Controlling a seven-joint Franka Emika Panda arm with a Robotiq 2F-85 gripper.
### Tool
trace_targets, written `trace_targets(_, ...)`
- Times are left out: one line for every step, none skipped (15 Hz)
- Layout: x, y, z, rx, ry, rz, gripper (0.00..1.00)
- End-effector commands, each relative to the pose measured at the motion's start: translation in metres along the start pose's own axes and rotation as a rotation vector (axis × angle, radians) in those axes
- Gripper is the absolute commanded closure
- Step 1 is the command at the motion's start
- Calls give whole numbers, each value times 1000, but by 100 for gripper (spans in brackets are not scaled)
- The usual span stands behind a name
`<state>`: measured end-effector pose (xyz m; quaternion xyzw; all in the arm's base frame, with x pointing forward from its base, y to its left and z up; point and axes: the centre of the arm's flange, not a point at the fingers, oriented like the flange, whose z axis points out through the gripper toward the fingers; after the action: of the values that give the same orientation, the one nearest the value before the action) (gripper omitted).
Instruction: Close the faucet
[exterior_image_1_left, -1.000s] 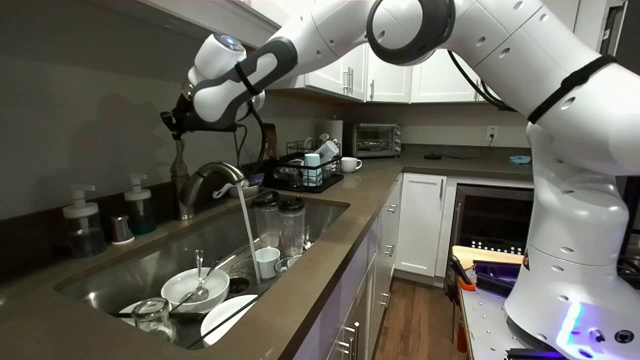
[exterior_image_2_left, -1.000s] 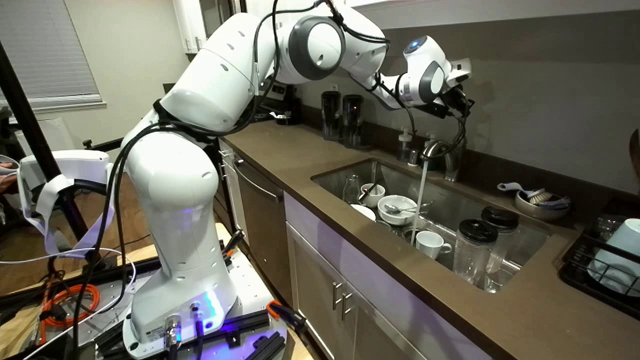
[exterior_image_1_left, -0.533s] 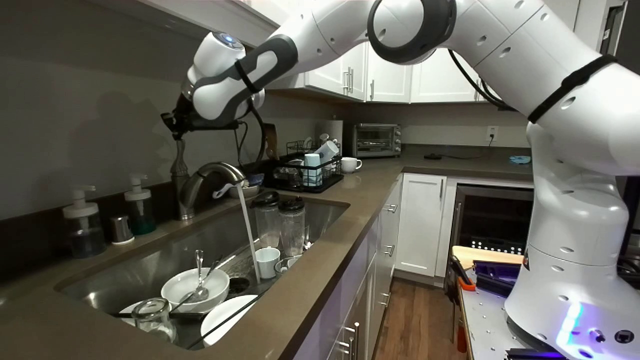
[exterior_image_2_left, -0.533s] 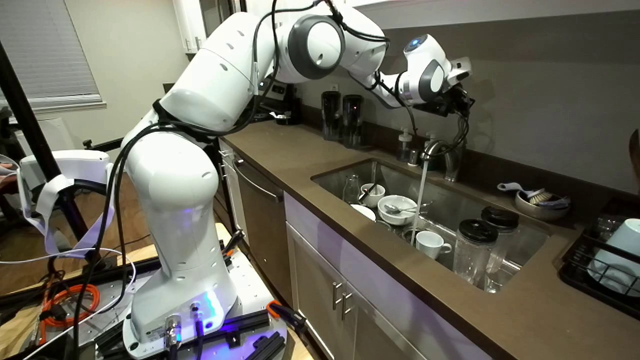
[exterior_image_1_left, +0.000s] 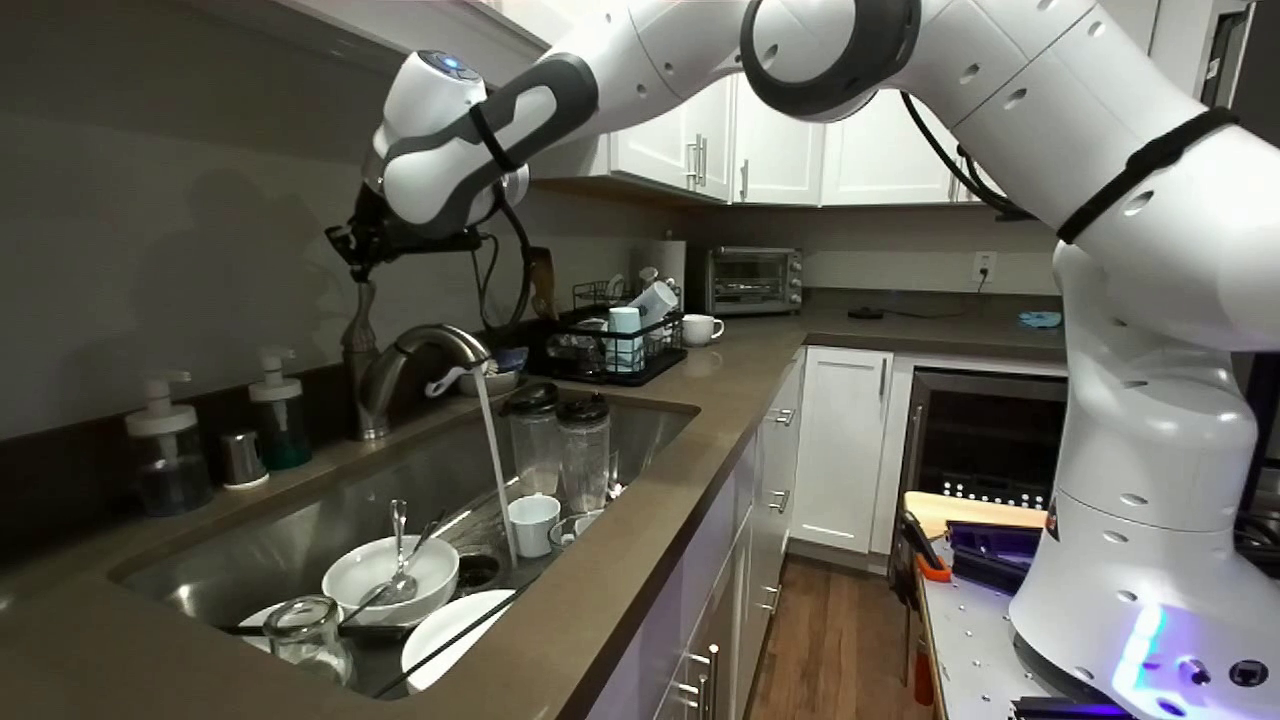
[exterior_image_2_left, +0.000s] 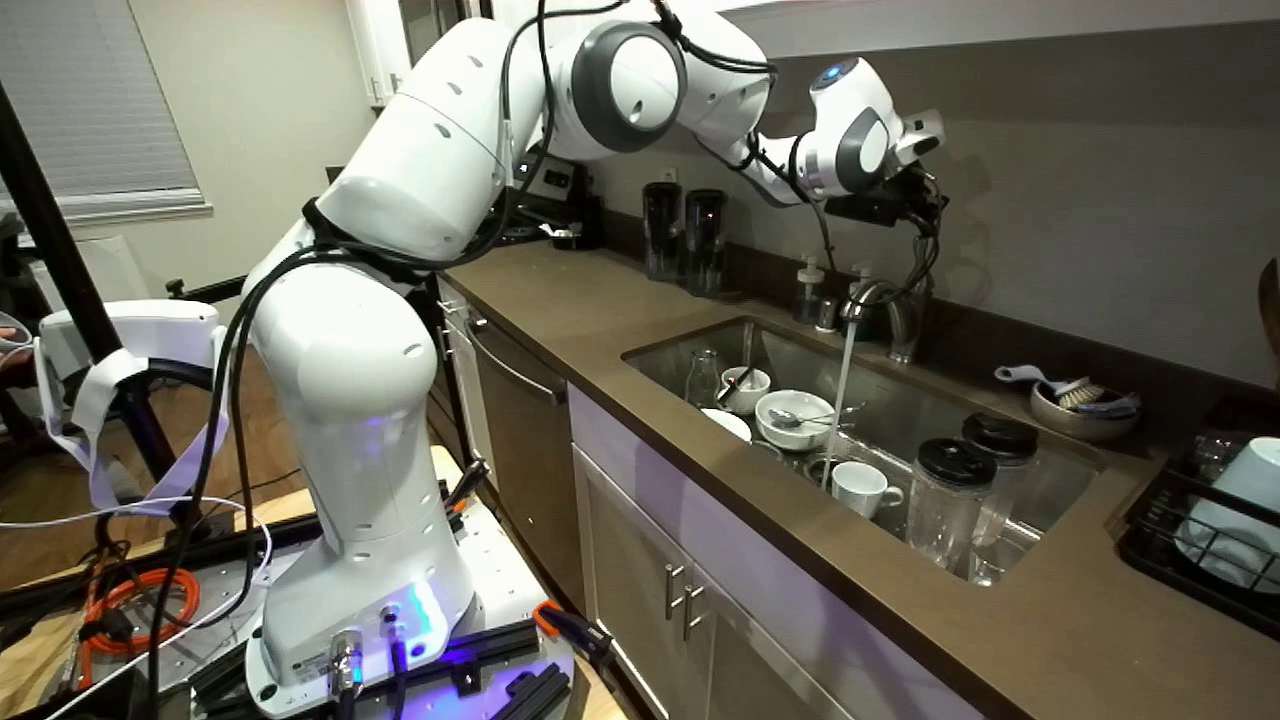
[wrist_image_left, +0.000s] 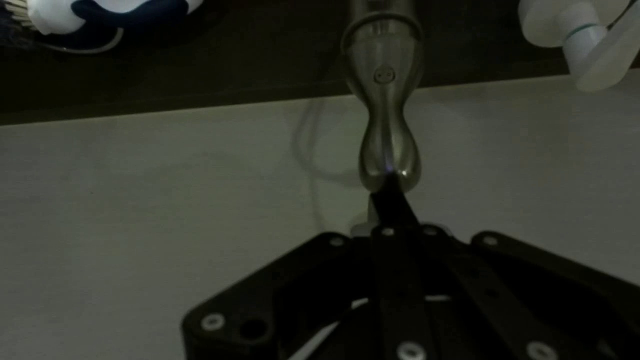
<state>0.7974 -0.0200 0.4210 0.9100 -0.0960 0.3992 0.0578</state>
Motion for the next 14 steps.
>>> trace_targets(-10, 5, -6, -5, -62, -21, 97)
trace_targets(-10, 6, -6, -6, -62, -20, 97)
trace_targets(-10, 6, -6, -5, -62, -18, 98)
trace_targets(-11, 7, -6, -4, -61, -14, 97)
trace_targets(-11, 7, -6, -1, -61, -13, 98)
trace_targets(-12, 7, -6, 1, -62, -10, 97)
trace_targets(-12, 7, -6, 3, -62, -8, 97)
trace_targets(-13, 7, -6, 9, -63, -1, 97)
trace_targets(-14, 7, -6, 12, -64, 3, 97)
trace_targets(-15, 7, -6, 16, -65, 12, 97)
trace_targets(-15, 7, -6, 18, -66, 16, 97)
trace_targets(-17, 7, -7, 21, -66, 20, 98)
trace_targets(-18, 7, -7, 22, -66, 22, 97)
trace_targets(-19, 8, -8, 25, -66, 27, 97)
